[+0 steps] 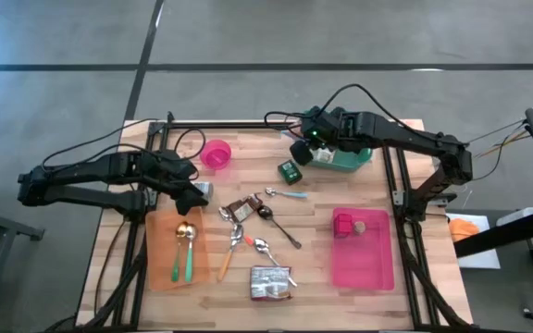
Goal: Pick & Place Food Item
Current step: Put the blue noodle pack into the green bin
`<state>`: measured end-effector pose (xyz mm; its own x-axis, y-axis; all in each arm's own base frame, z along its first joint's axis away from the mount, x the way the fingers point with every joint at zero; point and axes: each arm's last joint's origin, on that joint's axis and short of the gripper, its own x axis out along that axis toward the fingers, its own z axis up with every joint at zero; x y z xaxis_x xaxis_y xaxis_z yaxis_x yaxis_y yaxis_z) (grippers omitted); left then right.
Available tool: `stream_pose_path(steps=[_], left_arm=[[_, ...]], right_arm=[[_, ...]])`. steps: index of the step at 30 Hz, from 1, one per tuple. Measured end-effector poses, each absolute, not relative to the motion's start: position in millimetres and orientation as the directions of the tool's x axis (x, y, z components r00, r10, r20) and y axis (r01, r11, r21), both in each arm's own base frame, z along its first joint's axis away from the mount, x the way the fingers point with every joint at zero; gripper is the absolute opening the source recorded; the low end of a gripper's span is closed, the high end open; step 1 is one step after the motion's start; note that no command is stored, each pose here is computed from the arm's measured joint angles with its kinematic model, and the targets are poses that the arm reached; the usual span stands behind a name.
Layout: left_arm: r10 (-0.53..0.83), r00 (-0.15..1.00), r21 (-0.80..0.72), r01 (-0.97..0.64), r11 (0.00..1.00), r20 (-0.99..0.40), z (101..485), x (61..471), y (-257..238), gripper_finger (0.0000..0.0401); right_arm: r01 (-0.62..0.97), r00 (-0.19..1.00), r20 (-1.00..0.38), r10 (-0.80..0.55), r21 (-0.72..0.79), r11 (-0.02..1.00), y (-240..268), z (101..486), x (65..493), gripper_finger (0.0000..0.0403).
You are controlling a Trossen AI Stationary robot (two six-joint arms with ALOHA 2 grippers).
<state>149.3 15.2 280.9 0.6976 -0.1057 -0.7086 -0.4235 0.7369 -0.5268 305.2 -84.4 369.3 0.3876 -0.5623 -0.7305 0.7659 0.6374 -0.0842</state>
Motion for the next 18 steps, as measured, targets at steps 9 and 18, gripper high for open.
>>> stream_pose_path(steps=[9, 18], left_arm=[[-0.106, 0.697, -0.523, -0.419, 0.742, -0.709, 281, 149, 15, 0.0246], [-0.106, 0.695, -0.521, -0.42, 0.743, -0.711, 281, 149, 15, 0.0246]], right_arm=[[0.788, 0.2, -0.796, -0.571, -0.216, 0.577, -89, 372, 282, 0.0011], [0.82, 0.011, -0.862, -0.507, -0.282, 0.498, -104, 354, 263, 0.0011]])
